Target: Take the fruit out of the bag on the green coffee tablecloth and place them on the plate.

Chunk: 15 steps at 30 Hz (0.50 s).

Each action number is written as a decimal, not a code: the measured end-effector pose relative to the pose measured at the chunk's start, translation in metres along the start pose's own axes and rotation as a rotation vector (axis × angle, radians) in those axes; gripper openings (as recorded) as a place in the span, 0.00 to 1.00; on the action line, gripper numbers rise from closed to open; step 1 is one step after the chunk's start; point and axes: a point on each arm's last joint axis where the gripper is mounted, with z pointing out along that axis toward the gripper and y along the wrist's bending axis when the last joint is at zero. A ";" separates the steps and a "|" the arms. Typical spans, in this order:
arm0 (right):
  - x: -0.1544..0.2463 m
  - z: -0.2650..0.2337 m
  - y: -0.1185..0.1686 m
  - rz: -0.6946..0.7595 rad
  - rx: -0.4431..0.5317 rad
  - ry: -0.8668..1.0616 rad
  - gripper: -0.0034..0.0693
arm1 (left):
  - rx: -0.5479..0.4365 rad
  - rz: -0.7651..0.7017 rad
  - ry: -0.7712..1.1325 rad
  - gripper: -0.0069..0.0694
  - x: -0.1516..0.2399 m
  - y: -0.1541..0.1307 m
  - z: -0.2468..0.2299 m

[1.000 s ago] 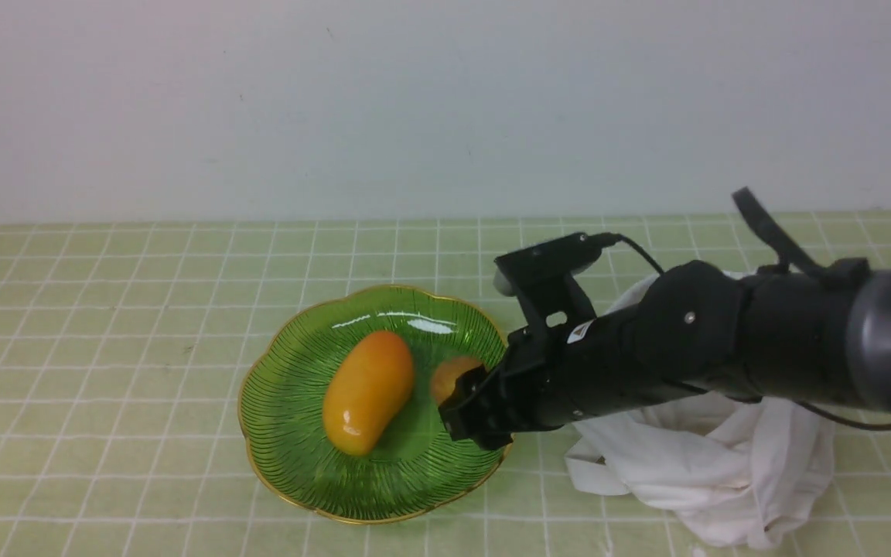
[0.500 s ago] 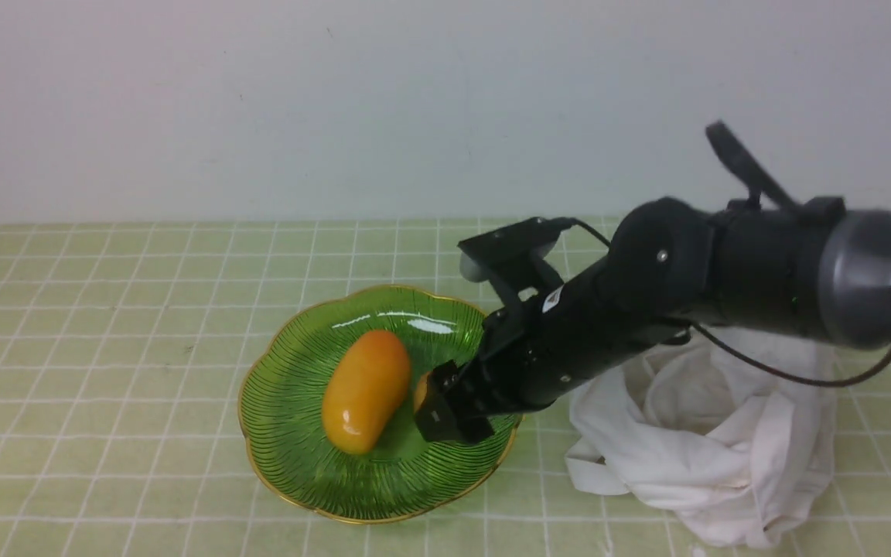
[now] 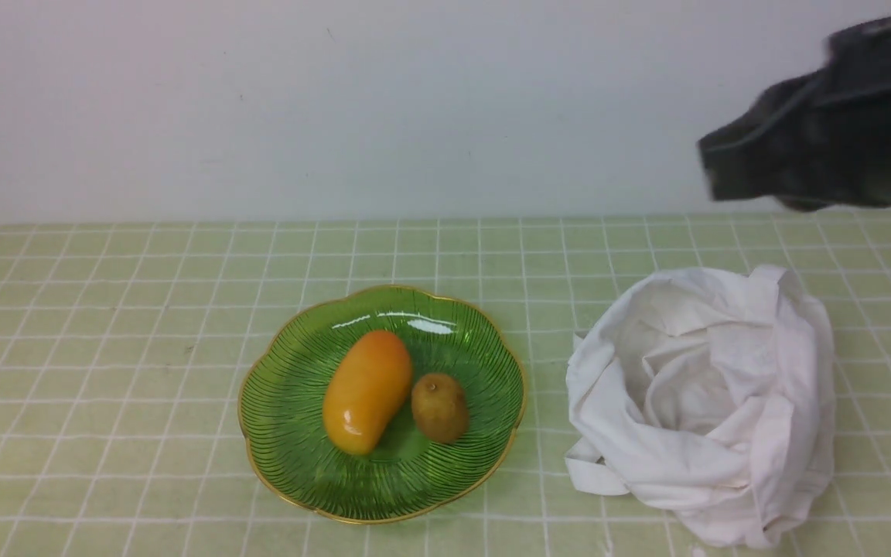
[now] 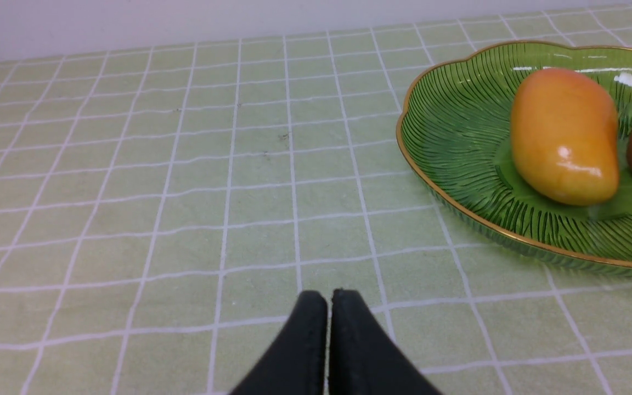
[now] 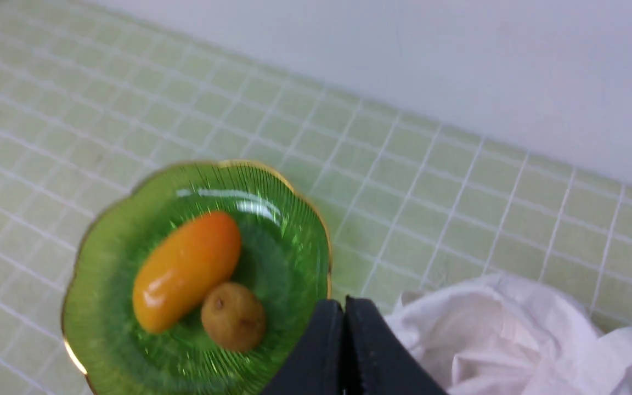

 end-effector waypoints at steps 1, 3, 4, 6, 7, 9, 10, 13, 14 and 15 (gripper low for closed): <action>0.007 -0.016 -0.002 0.015 -0.006 -0.063 0.03 | 0.000 0.000 0.000 0.08 0.000 0.000 0.000; 0.025 -0.036 -0.006 0.029 -0.020 -0.164 0.03 | 0.000 0.000 0.000 0.08 0.000 0.000 0.000; 0.032 -0.045 -0.007 0.030 -0.027 -0.204 0.03 | 0.000 0.000 0.000 0.08 0.000 0.000 0.000; 0.054 -0.053 -0.010 0.027 -0.046 -0.286 0.03 | 0.000 0.000 0.000 0.08 0.000 0.000 0.000; 0.060 -0.060 -0.011 0.026 -0.055 -0.325 0.03 | 0.000 0.000 0.000 0.08 0.000 0.000 0.000; 0.076 -0.065 -0.012 0.017 -0.071 -0.390 0.03 | 0.000 0.000 0.000 0.08 0.000 0.000 0.000; 0.083 -0.069 -0.012 0.014 -0.080 -0.424 0.03 | 0.000 0.000 0.000 0.08 0.000 0.000 0.000; 0.109 -0.081 -0.015 0.010 -0.112 -0.546 0.03 | 0.000 0.000 0.000 0.08 0.000 0.000 0.000; 0.114 -0.084 -0.015 0.010 -0.116 -0.565 0.03 | 0.000 0.000 0.000 0.08 0.000 0.000 0.000; 0.120 -0.084 -0.016 0.009 -0.118 -0.573 0.03 | 0.000 0.000 0.000 0.08 0.000 0.000 0.000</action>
